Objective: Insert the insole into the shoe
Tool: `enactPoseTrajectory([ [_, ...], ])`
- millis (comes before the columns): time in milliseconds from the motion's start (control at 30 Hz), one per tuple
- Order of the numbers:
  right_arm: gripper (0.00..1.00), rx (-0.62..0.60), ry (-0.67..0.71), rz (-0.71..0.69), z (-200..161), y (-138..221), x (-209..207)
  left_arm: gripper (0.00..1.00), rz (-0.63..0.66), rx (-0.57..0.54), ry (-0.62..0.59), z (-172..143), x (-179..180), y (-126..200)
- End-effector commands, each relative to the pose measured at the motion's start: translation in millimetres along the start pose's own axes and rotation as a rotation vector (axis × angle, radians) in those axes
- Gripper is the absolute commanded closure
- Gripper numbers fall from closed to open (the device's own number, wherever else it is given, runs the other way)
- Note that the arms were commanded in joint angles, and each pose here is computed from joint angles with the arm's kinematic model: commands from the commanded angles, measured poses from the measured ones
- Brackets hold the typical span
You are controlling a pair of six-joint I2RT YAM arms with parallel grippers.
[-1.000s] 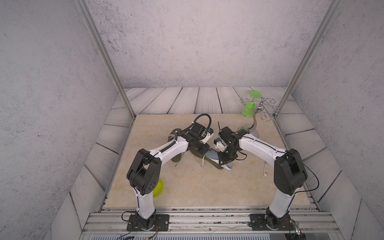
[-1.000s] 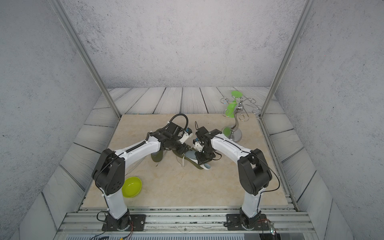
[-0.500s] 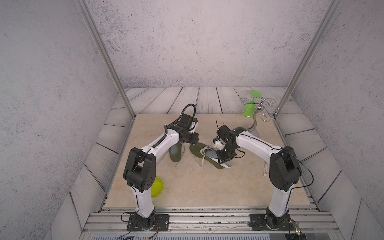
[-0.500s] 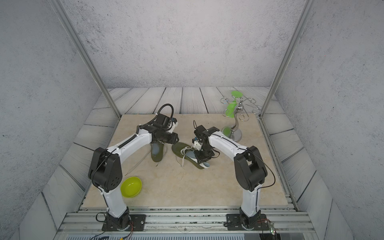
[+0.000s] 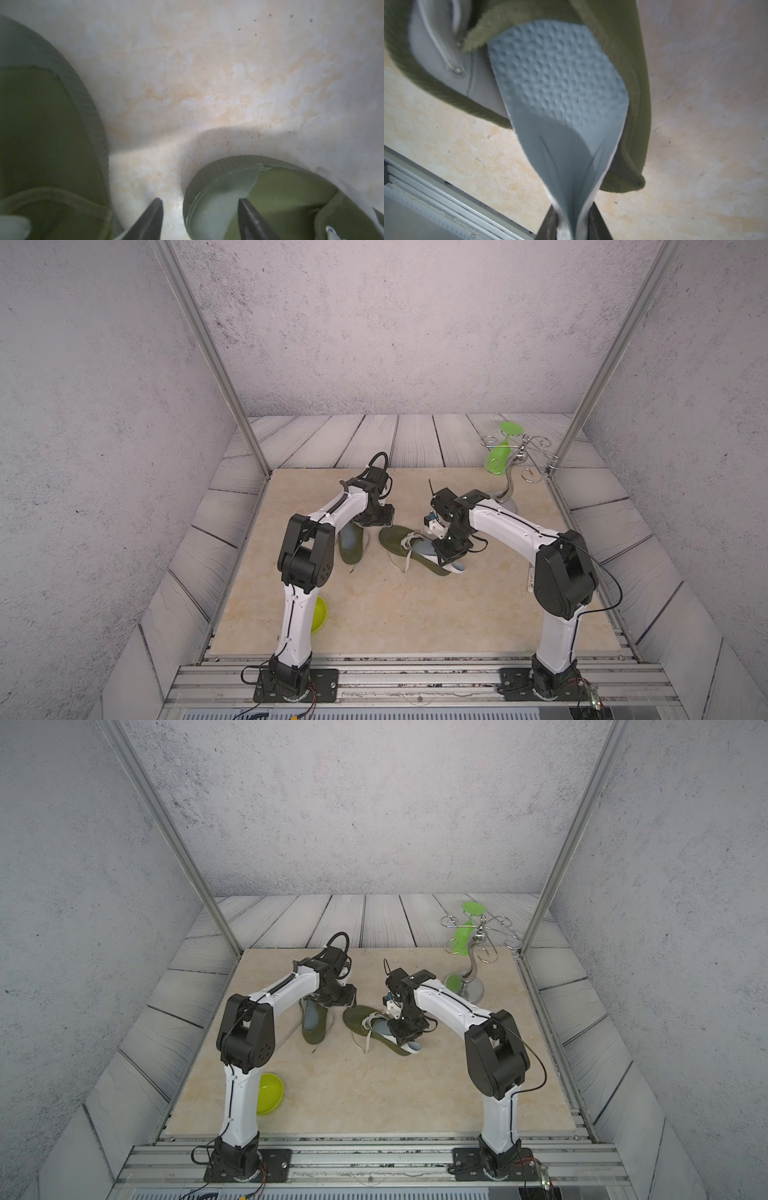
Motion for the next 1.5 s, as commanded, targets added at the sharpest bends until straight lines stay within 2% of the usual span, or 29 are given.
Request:
enactPoseTrajectory([
  [0,0.76,0.04,0.014,-0.014,1,-5,-2,0.35,-0.004,0.021,0.041,-1,0,3],
  [300,0.78,0.062,0.034,-0.027,1,-8,-3,0.39,-0.15,0.071,0.148,-6,3,-21],
  [567,0.79,0.058,0.054,-0.044,5,-7,-5,0.42,-0.255,0.06,0.16,-4,-1,-27],
  [833,0.8,0.054,0.074,-0.033,18,-14,-4,0.43,-0.276,0.075,0.16,-7,-1,-31],
  [1000,0.82,0.064,0.109,-0.076,24,-19,-8,0.44,-0.285,0.074,0.155,-7,-2,-32],
  [1333,0.83,-0.04,0.163,-0.138,40,-13,-10,0.44,-0.314,0.078,0.154,-5,-5,-36],
  [1467,0.83,-0.078,0.177,-0.139,45,-22,-6,0.45,-0.334,0.078,0.157,-4,-7,-36],
])
Point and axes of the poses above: each gripper's point midway between its finger pads, its own y axis back along the fingers, its own x axis along the line the jaws close on, z = x × y, the point moved 8 cm from there along y, back along the fingers, and after that the axes turned 12 degrees about y, right-handed, at the moved point
